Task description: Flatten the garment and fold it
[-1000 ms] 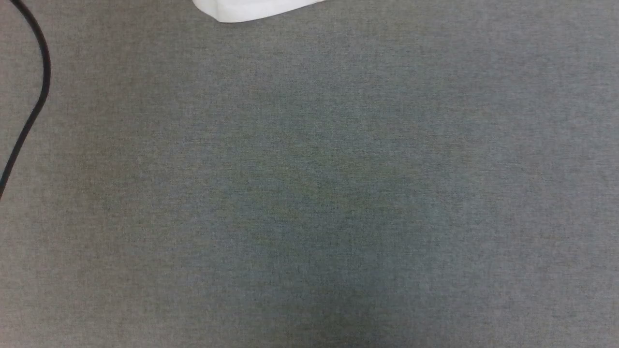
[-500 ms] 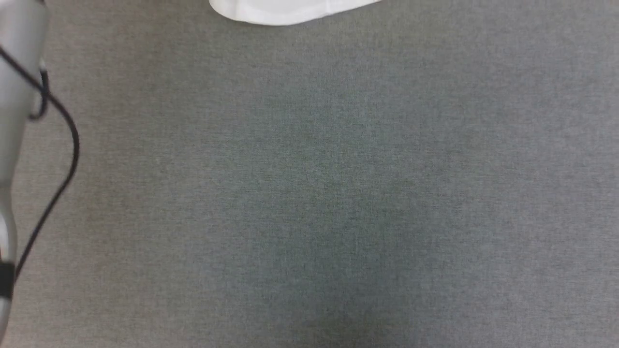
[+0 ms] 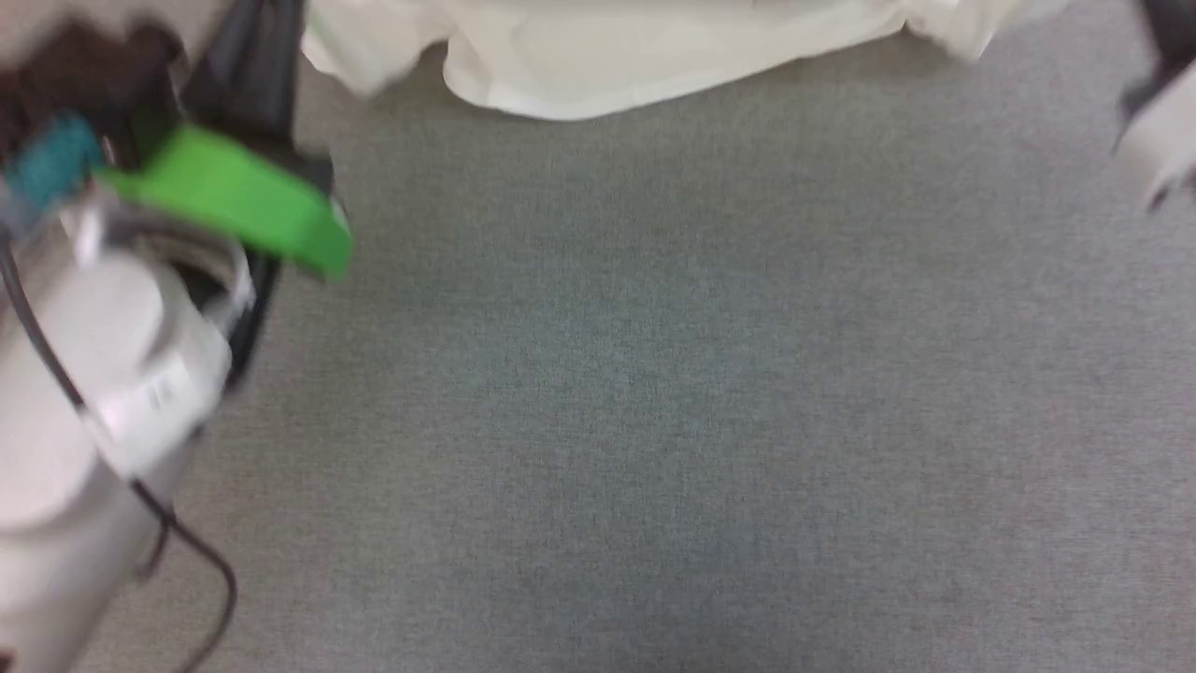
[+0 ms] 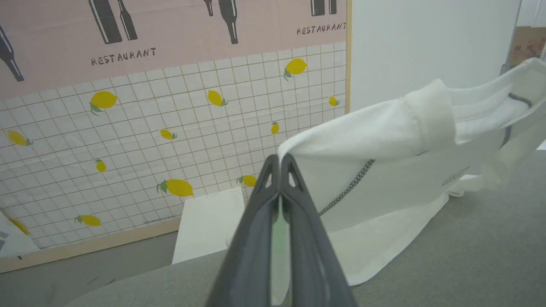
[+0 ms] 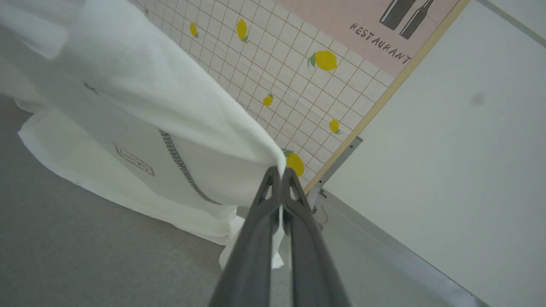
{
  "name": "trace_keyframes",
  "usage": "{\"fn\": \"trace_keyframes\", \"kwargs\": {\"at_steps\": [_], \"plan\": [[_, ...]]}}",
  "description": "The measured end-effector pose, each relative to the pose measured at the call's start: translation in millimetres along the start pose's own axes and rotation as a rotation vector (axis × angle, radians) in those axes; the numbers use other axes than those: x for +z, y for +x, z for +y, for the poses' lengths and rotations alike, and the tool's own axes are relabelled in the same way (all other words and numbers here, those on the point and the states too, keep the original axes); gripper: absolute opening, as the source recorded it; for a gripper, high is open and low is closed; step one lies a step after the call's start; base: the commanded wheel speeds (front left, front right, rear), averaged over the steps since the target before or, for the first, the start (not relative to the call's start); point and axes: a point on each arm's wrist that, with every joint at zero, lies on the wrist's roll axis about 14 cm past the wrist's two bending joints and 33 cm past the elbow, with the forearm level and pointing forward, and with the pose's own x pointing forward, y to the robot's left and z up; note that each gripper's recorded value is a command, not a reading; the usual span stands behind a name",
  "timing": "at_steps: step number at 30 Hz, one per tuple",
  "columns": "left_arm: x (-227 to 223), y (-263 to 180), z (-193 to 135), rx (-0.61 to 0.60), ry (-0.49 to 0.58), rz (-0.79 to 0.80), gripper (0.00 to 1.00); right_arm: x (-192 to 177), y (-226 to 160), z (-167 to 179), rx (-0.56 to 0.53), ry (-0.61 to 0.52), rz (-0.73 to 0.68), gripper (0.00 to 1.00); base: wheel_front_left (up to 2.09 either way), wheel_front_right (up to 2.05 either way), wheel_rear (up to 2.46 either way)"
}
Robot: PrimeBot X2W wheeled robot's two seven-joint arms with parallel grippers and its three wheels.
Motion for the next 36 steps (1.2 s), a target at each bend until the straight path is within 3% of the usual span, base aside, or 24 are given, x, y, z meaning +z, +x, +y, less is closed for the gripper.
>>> {"fn": "trace_keyframes", "kwargs": {"at_steps": [8, 18, 27, 36], "plan": [[-21, -66, -25, 0.02, -0.075, 0.107, 0.0, -15, -62, 46, 0.037, 0.152, 0.079, 0.0, 0.0, 0.0, 0.0], [-75, -145, -54, 0.001, -0.146, 0.39, 0.0, -61, -135, 98, 0.089, 0.321, 0.304, 0.0, 0.0, 0.0, 0.0], [-105, -198, -85, -0.039, -0.235, 0.562, 0.0, -90, -187, 118, 0.103, 0.399, 0.463, 0.0, 0.0, 0.0, 0.0], [-123, -247, -104, -0.044, -0.31, 0.697, 0.0, -116, -246, 159, 0.173, 0.506, 0.662, 0.0, 0.0, 0.0, 0.0]]}}
